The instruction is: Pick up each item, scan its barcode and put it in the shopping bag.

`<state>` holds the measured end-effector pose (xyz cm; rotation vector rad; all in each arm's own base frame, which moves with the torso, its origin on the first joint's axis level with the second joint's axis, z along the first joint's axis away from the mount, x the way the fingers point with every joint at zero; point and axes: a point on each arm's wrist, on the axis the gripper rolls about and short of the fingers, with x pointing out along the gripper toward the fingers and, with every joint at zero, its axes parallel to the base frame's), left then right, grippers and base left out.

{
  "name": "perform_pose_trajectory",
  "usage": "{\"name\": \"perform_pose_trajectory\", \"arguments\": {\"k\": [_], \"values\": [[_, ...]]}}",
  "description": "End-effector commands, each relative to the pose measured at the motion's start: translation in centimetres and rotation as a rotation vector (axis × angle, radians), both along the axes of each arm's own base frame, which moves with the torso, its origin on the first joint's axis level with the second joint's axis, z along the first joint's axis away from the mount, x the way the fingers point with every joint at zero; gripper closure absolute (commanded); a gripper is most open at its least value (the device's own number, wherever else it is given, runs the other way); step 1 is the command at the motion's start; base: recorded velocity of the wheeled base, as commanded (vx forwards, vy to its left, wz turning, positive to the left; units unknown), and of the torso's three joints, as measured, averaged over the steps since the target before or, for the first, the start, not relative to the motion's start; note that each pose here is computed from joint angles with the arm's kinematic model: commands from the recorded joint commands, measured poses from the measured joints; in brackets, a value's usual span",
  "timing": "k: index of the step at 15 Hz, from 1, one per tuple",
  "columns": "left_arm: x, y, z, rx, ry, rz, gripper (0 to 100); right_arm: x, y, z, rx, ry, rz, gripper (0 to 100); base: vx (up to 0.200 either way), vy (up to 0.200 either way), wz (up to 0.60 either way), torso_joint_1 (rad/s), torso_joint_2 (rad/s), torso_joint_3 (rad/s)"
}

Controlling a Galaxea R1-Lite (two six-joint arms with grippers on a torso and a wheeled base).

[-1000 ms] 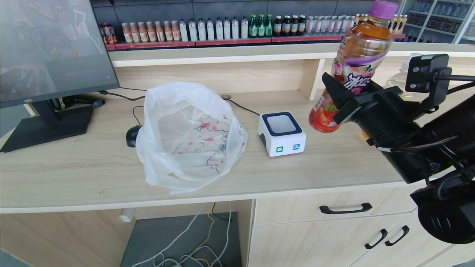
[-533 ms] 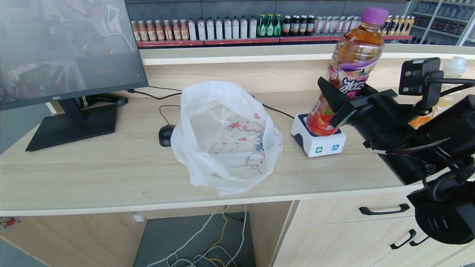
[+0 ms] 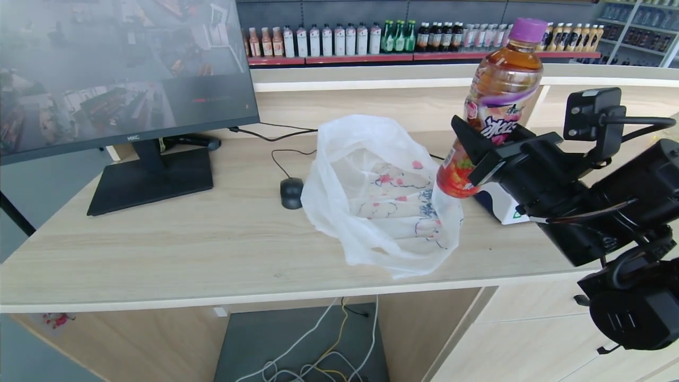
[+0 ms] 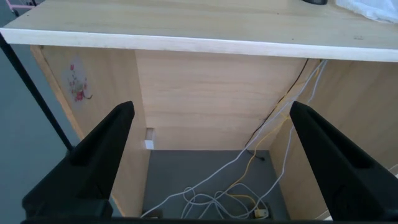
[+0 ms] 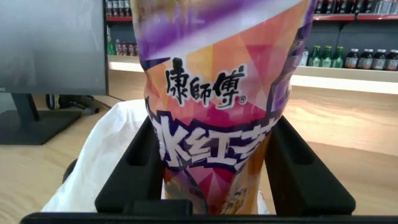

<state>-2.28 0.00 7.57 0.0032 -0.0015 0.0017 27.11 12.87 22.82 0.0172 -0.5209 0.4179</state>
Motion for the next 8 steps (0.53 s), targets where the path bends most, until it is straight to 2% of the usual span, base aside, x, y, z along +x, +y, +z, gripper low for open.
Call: {"name": "perform_pose_trajectory", "arguments": {"k": [1, 8], "values": [[0.00, 0.00, 0.01, 0.003, -0.002, 0.001, 0, 0.05, 0.05, -0.05, -0.001, 0.000, 0.001, 100, 0.000, 0.000, 0.00, 0.000, 0.00, 0.000], [0.00, 0.00, 0.01, 0.003, -0.002, 0.001, 0, 0.02, 0.51, -0.28, -0.005, 0.006, 0.018, 100, 0.000, 0.000, 0.00, 0.000, 0.00, 0.000]]}}
